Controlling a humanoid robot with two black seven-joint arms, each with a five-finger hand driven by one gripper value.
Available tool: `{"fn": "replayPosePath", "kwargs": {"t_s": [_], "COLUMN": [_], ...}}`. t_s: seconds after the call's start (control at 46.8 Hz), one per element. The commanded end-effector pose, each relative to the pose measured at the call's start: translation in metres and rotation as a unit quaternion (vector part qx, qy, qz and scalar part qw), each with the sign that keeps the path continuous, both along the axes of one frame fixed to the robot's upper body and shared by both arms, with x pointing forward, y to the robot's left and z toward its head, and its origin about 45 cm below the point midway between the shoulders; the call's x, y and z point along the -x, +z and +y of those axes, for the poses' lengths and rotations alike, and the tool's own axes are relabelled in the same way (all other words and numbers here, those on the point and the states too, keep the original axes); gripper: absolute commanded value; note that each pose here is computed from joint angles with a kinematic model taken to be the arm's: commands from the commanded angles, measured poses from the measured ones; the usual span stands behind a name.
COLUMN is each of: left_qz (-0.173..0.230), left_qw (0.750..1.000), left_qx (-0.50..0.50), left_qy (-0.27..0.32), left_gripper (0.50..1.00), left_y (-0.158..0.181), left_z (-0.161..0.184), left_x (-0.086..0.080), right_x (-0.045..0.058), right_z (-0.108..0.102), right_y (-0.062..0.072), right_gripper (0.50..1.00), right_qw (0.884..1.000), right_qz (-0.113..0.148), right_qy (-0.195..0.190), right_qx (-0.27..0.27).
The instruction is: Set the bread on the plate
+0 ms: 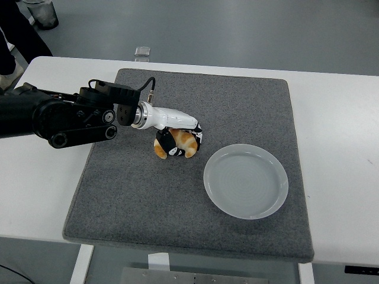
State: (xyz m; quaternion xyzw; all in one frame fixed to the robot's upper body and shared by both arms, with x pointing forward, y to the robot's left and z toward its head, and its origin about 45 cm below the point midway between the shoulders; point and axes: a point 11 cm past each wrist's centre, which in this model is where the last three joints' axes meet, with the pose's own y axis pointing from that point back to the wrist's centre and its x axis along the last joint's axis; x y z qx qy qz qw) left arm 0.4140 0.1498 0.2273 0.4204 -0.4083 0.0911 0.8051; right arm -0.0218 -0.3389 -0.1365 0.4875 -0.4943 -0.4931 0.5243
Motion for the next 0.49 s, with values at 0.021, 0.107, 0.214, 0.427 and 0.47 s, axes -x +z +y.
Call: {"fn": "replayPosePath", "kwargs": {"t_s": [0.021, 0.107, 0.214, 0.427, 0.47], "left_qz": [-0.005, -0.011, -0.013, -0.023, -0.024], "left_qw": [1.000, 1.000, 1.000, 1.000, 1.000], "left_qx": [-0.003, -0.003, -0.005, -0.007, -0.007], "left_qy": [0.001, 0.004, 0.003, 0.001, -0.001], "left_gripper": [0.500, 0.500, 0.500, 0.500, 0.500], "left_y": [0.000, 0.001, 0.001, 0.007, 0.010], "left_z": [0.001, 0.002, 0.003, 0.002, 0.001], "left_x": [-0.001, -0.003, -0.004, -0.007, -0.008], "right_x": [0.000, 0.000, 0.000, 0.000, 0.000], "right_z": [0.000, 0.000, 0.000, 0.000, 0.000], "right_y": [0.000, 0.000, 0.000, 0.000, 0.000], "right_gripper": [0.952, 0.952, 0.952, 0.952, 0.952], "right_qw": [1.000, 1.000, 1.000, 1.000, 1.000], "right_qz": [0.000, 0.000, 0.000, 0.000, 0.000], "right_qy": [0.001, 0.000, 0.000, 0.000, 0.000], "right_qx": [0.000, 0.000, 0.000, 0.000, 0.000]}}
